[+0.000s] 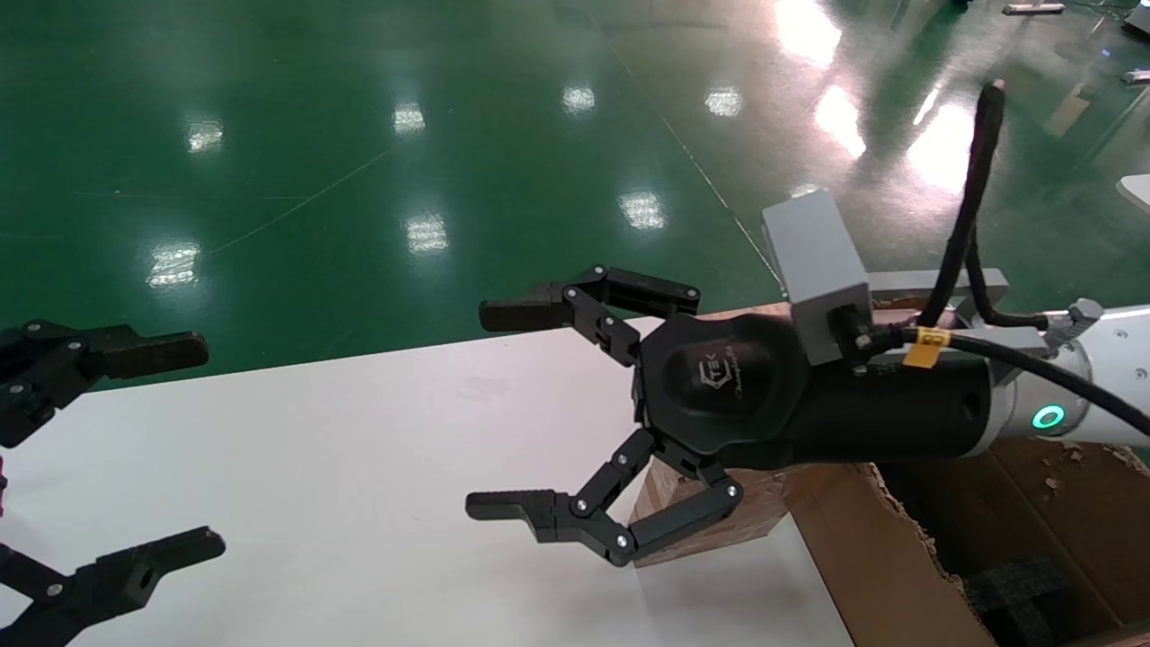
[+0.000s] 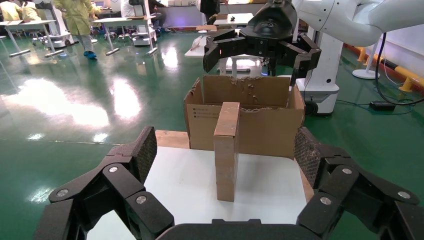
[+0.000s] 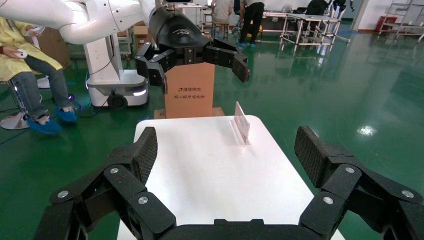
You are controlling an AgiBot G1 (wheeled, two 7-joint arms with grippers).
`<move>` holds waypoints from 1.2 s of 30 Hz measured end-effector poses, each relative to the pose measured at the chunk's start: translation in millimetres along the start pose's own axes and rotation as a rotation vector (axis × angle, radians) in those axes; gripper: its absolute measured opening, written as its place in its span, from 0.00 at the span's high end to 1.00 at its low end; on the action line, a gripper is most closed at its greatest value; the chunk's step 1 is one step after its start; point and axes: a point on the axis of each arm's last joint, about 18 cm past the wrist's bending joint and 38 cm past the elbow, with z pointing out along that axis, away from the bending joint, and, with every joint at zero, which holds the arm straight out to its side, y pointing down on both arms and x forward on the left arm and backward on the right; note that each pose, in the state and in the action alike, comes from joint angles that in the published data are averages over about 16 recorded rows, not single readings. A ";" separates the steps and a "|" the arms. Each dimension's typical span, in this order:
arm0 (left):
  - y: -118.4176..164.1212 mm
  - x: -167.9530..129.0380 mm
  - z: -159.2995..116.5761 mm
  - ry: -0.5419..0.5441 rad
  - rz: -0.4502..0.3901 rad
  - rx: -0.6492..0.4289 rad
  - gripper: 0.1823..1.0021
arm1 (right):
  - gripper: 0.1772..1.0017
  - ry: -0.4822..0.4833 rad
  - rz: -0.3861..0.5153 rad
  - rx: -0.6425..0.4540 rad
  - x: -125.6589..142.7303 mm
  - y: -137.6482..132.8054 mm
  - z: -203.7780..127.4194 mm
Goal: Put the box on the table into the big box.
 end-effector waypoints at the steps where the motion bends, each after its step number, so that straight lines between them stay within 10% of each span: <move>1: 0.0 0.0 0.0 0.000 0.000 0.000 0.00 | 0.00 0.000 0.000 0.000 0.0 0.0 0.0; 17: 0.0 0.0 0.0 0.000 0.000 0.000 0.00 | 0.00 0.000 0.006 -0.032 -1.6 2.1 -6.0; 36: 0.0 0.0 0.0 0.000 0.000 0.000 0.00 | 0.00 0.091 0.065 -0.394 -9.5 6.9 -91.1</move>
